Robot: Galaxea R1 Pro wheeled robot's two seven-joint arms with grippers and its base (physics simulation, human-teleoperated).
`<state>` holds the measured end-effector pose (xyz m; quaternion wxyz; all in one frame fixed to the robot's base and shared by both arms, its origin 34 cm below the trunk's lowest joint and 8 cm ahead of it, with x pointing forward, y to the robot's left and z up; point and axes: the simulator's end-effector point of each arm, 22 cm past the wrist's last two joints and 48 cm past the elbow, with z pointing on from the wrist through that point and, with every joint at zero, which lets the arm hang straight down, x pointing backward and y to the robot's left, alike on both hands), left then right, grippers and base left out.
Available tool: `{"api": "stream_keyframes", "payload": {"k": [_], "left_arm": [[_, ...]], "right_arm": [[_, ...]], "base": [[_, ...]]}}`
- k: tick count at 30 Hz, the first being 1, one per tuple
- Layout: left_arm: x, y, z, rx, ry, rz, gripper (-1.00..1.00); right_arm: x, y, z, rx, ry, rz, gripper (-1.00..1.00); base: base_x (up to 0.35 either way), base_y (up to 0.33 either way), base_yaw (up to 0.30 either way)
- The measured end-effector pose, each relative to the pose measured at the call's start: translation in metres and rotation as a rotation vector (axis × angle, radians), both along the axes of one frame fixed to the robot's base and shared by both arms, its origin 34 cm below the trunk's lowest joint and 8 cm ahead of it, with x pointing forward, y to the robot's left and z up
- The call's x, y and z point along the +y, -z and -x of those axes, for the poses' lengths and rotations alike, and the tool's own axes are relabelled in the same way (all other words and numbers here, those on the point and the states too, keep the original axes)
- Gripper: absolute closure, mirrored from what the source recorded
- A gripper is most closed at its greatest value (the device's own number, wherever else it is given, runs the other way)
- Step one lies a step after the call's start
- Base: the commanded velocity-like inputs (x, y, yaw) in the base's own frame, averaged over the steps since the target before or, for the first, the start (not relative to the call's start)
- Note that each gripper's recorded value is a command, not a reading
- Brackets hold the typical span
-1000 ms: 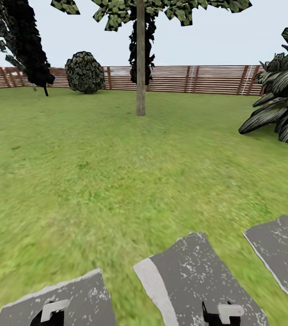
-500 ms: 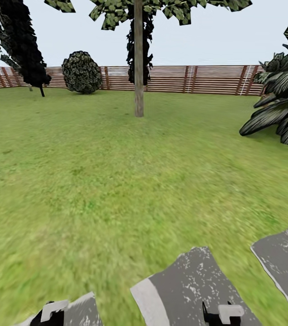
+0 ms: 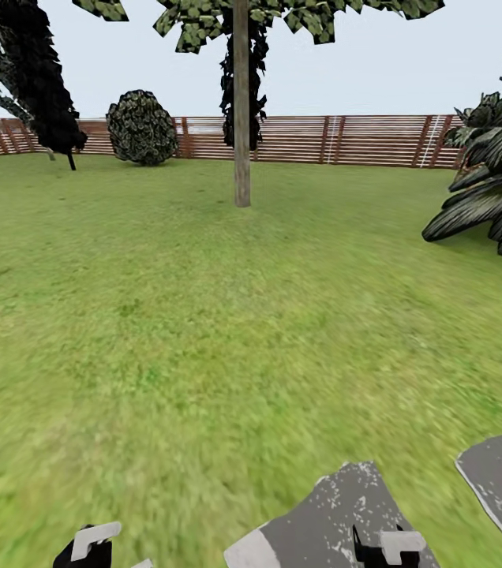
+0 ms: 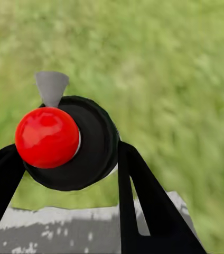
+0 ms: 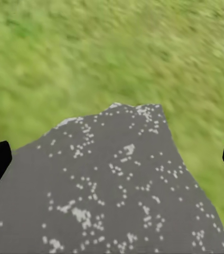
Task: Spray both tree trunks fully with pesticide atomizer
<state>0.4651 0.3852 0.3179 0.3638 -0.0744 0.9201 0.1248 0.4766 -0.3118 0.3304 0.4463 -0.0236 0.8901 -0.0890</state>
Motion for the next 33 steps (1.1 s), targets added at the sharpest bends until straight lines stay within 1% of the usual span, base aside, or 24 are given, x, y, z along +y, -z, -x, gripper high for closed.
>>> {"api": "stream_keyframes", "payload": {"k": [33], "left_arm": [[0.0006, 0.0000, 0.0002, 0.000, -0.003, 0.001, 1.00]], "right_arm": [[0.0014, 0.0016, 0.0025, 0.007, -0.002, -0.002, -1.00]], "base": [[0.339, 0.000, 0.000]]}}
